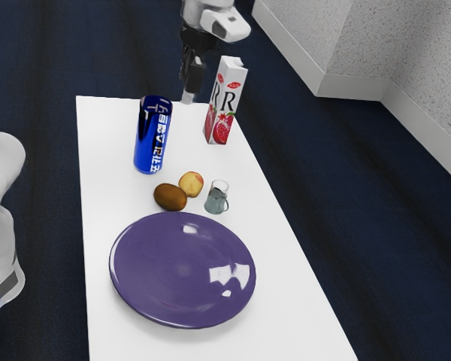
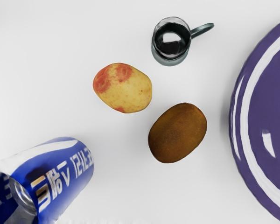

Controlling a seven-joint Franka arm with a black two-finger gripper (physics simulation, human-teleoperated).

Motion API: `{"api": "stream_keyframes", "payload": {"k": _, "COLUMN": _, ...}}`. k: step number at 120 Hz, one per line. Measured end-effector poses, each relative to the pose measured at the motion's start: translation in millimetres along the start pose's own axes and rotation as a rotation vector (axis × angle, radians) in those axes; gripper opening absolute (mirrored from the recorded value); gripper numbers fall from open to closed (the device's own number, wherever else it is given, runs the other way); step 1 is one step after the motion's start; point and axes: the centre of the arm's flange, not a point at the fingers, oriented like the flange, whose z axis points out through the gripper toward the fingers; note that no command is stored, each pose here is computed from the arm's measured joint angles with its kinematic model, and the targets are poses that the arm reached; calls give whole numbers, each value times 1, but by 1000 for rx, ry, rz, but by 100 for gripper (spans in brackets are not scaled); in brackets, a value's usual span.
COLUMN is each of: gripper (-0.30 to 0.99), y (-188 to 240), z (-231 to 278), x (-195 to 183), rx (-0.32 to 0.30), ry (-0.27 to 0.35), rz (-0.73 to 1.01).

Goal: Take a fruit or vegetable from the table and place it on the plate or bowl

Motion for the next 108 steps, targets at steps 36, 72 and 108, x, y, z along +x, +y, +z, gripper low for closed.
{"api": "stream_keyframes", "payload": {"k": 36, "gripper": 67, "y": 22, "z": 91, "x": -49, "rx": -135, "ry": 41, "rz": 232}}
{"api": "stream_keyframes", "payload": {"k": 72, "gripper": 67, "y": 70, "z": 170, "x": -74, "rx": -174, "ry": 152, "rz": 573}}
{"api": "stream_keyframes", "payload": {"k": 108, "gripper": 67, "y": 30, "z": 235, "x": -38, "rx": -276, "ry": 121, "rz": 542}}
